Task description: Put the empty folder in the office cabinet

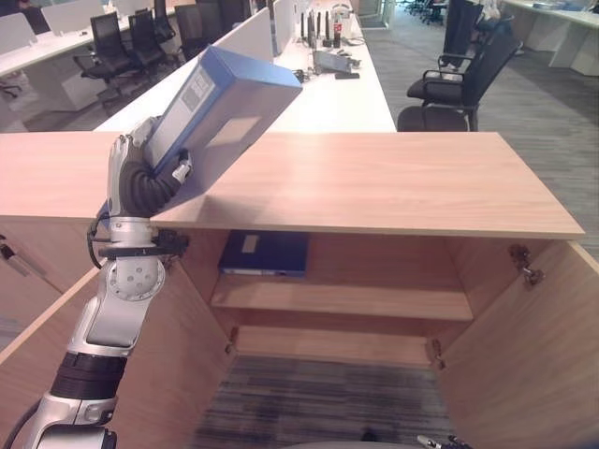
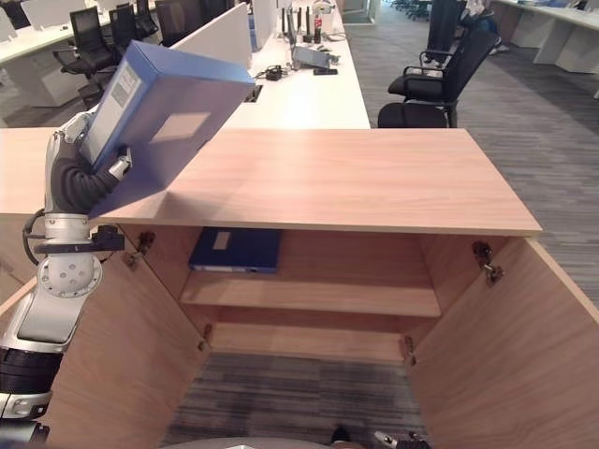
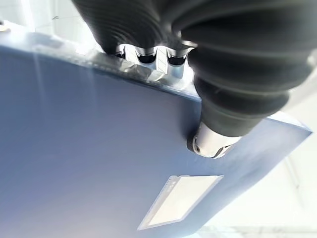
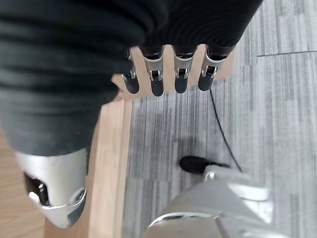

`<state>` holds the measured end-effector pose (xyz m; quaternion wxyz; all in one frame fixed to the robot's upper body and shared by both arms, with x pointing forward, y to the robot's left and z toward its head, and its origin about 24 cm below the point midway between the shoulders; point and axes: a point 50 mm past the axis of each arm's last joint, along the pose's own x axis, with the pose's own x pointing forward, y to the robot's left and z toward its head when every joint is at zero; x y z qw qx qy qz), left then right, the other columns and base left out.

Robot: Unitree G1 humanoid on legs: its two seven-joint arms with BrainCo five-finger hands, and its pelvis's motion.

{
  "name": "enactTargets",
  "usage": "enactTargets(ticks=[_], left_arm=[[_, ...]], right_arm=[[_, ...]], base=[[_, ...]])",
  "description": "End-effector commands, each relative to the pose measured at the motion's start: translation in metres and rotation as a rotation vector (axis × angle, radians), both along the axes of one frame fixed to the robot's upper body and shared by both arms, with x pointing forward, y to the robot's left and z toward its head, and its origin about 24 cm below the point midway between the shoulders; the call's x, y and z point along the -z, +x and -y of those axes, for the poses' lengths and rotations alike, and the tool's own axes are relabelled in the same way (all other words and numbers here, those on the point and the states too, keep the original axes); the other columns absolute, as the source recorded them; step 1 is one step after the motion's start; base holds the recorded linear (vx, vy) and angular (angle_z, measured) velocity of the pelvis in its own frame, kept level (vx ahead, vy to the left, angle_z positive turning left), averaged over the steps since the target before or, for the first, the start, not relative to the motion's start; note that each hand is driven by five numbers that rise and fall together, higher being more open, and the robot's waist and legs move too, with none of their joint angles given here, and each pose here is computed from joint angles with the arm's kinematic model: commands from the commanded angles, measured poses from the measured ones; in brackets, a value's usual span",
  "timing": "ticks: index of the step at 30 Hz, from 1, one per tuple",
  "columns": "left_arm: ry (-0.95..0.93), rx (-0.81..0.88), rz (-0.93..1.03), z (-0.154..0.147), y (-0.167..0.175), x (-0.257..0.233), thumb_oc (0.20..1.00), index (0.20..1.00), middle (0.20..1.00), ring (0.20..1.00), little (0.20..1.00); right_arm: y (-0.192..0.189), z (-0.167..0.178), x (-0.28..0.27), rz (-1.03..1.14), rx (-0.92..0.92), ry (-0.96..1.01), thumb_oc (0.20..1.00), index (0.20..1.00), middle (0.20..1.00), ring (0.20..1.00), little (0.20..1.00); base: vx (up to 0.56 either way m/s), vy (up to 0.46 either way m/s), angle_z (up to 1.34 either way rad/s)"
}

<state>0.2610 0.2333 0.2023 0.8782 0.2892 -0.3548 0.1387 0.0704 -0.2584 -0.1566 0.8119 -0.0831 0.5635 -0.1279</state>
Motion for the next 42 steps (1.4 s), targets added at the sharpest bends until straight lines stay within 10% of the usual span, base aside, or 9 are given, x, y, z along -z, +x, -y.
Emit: enactTargets(ticks=[1,20,42], left_arm=[[-0.119,0.191,0.231,0.002,-0.013,-0.050,0.200,0.200,0.200,0.200,0.200],[-0.572,0.630,0.000,-0.029,-0.040,-0.006,0.200,0.200,0.200,0.200,0.200],[-0.399,0.658,-0.343,-0.014,-0.029,0.025,0.200,0.200,0.200,0.200,0.200]], right_arm=[[0.042,-0.011,-0.007,0.139,-0.008,0.054,1.000,1.000,1.000,1.000,1.000],[0.142,-0.035,-0.095,0.741,-0.237,0.168,1.000,1.000,1.000,1.000,1.000],[0.170,-0.084,-0.175,1.070,-0.477,0.448,1.000,1.000,1.000,1.000,1.000]], base=[[-0.05,-0.013,0.13],[0.00,-0.002,0.03],[0.00,0.004,0.00]])
